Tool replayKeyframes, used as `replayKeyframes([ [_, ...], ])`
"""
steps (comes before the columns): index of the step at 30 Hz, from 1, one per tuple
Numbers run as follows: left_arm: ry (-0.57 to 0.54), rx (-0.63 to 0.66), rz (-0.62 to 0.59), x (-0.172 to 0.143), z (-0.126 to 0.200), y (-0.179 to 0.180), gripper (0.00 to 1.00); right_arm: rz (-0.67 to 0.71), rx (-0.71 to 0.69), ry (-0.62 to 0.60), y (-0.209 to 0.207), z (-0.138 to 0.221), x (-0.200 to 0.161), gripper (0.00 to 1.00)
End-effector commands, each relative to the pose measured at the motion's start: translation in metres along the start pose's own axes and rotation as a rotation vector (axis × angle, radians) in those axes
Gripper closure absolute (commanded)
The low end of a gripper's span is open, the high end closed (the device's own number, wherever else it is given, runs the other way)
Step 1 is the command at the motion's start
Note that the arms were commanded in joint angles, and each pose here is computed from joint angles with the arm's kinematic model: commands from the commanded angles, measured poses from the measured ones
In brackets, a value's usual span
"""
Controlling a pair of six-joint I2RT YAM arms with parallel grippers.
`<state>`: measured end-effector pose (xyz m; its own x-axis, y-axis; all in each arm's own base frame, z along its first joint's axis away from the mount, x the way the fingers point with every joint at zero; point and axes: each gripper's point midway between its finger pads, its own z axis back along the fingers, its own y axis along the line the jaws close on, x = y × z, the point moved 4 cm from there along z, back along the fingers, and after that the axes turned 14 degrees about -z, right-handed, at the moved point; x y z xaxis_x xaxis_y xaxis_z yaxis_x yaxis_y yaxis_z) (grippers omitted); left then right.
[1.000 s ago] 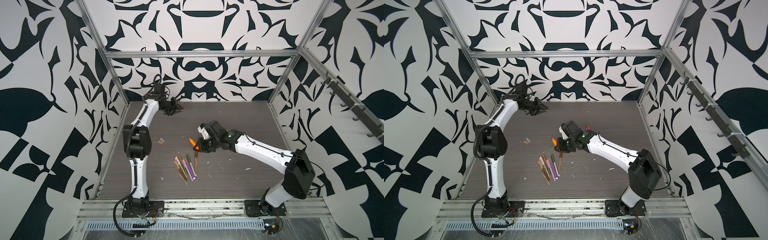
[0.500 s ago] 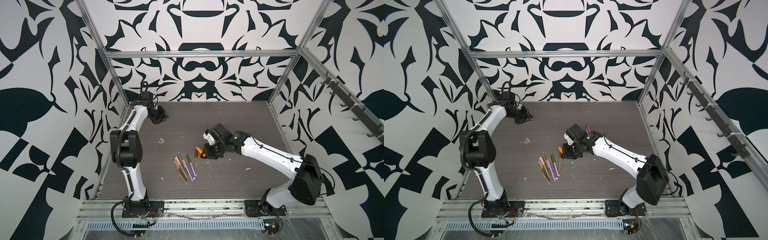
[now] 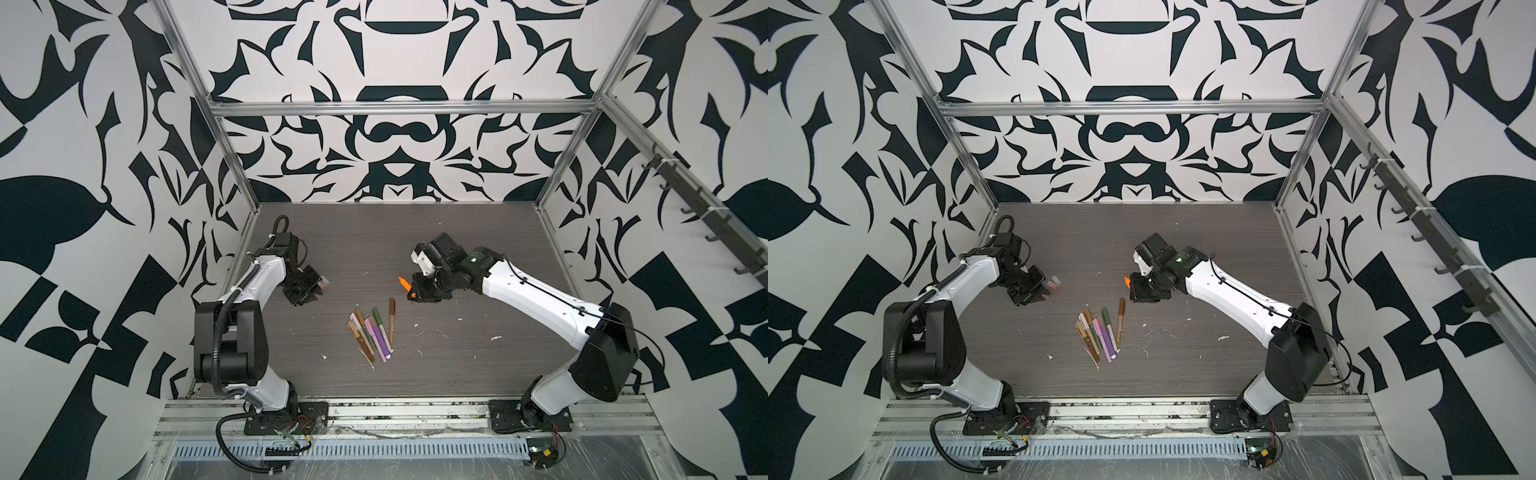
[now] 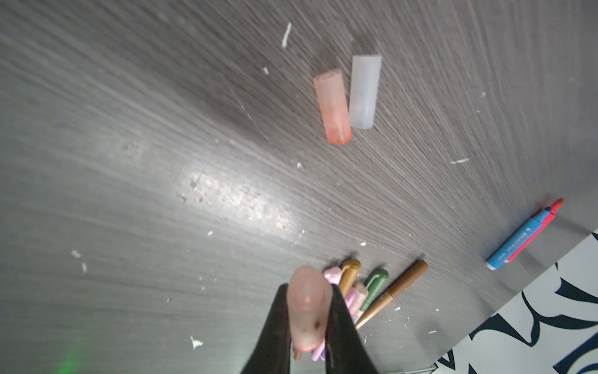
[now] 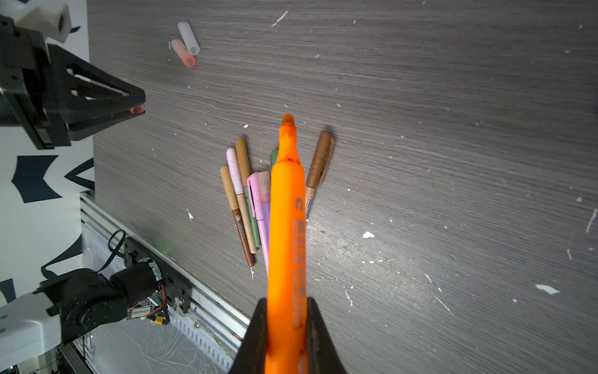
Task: Remove pen caps from pens
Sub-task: Place the pen cap at the middle-left of the table.
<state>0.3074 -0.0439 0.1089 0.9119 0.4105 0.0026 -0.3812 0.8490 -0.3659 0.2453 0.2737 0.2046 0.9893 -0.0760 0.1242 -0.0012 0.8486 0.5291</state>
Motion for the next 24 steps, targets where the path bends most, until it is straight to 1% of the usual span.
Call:
replayKeyframes([
  [1,0.021,0.005,0.017,0.009,-0.022,0.012,0.94,0.033,0.03,-0.028,0.011,0.016,0.003,1.0],
  [7,0.022,-0.041,0.054,0.026,-0.041,0.017,0.95,0.024,0.02,-0.037,0.005,0.023,-0.001,1.0],
  [14,0.022,-0.08,0.046,0.038,-0.048,0.011,0.87,0.018,0.012,-0.045,0.001,0.029,-0.003,1.0],
  [17,0.017,-0.079,0.043,0.04,-0.048,0.01,0.8,0.016,0.012,-0.052,0.001,0.032,-0.002,1.0],
  [20,0.012,-0.083,0.042,0.042,-0.046,0.011,0.67,0.009,0.009,-0.06,-0.001,0.034,0.001,1.0],
  [22,0.004,-0.083,0.038,0.043,-0.044,0.01,0.63,-0.009,0.015,-0.065,-0.006,0.038,0.007,1.0],
  [24,-0.004,-0.086,0.034,0.045,-0.041,0.01,0.61,-0.028,0.016,-0.076,-0.016,0.044,0.018,1.0],
])
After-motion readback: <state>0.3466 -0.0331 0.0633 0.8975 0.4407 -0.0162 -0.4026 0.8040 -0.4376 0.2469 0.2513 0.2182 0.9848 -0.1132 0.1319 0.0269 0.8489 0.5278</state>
